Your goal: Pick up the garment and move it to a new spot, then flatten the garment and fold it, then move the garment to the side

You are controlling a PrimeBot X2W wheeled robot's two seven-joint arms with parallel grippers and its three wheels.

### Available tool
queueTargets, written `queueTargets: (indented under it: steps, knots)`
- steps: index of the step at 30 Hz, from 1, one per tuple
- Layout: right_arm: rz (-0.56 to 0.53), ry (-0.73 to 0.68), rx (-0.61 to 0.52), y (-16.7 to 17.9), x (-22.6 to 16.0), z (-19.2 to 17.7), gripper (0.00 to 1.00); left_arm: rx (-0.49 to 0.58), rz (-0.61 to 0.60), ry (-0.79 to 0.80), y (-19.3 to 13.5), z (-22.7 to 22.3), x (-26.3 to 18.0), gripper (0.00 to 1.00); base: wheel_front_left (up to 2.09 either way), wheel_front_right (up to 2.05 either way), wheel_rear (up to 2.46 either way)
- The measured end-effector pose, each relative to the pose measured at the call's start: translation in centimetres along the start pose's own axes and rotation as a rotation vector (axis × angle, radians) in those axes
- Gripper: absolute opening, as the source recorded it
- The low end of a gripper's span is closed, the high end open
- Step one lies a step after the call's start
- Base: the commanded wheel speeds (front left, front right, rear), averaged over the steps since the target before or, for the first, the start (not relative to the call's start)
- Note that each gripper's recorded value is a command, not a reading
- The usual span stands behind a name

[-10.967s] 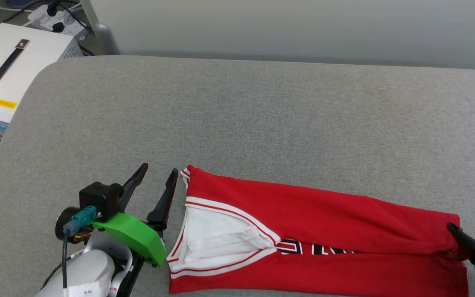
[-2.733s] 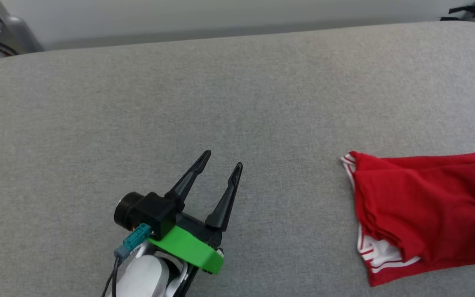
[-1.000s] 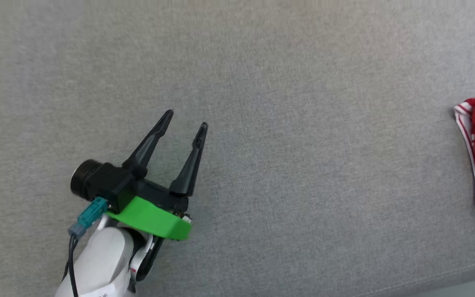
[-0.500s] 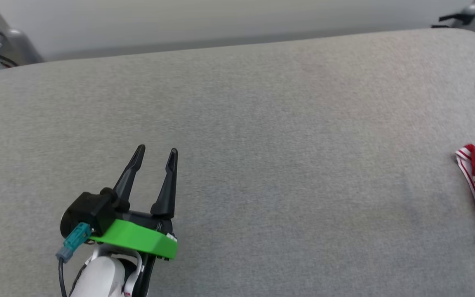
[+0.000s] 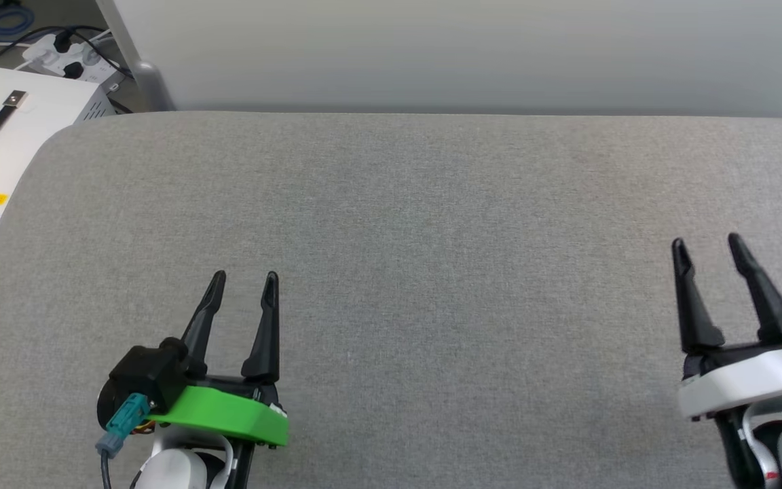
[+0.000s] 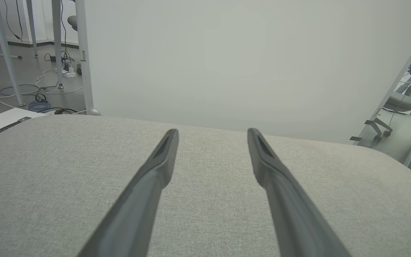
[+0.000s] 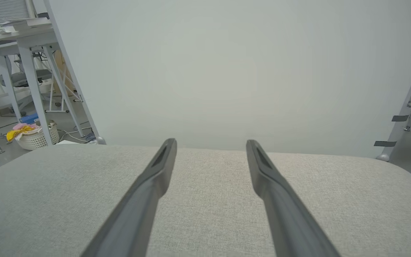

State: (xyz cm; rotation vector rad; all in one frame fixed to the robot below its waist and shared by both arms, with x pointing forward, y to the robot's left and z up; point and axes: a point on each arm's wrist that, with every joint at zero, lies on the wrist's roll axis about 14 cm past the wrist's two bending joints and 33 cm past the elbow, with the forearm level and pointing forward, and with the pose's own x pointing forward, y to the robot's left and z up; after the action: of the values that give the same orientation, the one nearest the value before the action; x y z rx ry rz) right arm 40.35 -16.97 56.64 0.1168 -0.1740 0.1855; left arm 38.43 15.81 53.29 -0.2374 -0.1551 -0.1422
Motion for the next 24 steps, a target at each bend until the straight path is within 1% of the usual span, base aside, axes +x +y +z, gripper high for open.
queueTargets:
  steps: [5,12,24]
  knots:
    - [-0.009,0.008,0.039,0.8,-0.4,-1.4,1.0,0.019,0.004,-0.007,0.1,0.2,0.0,1.0,0.0,0.0,0.0]
    - [-0.01,0.047,0.043,1.5,-0.8,-3.3,1.0,0.035,0.012,0.002,0.3,-0.1,-0.2,1.0,0.0,0.0,0.0]
    - [-0.009,0.05,0.052,1.8,-1.1,-3.7,1.0,0.026,0.01,0.001,0.1,-0.1,-0.3,1.0,0.0,0.0,0.0]
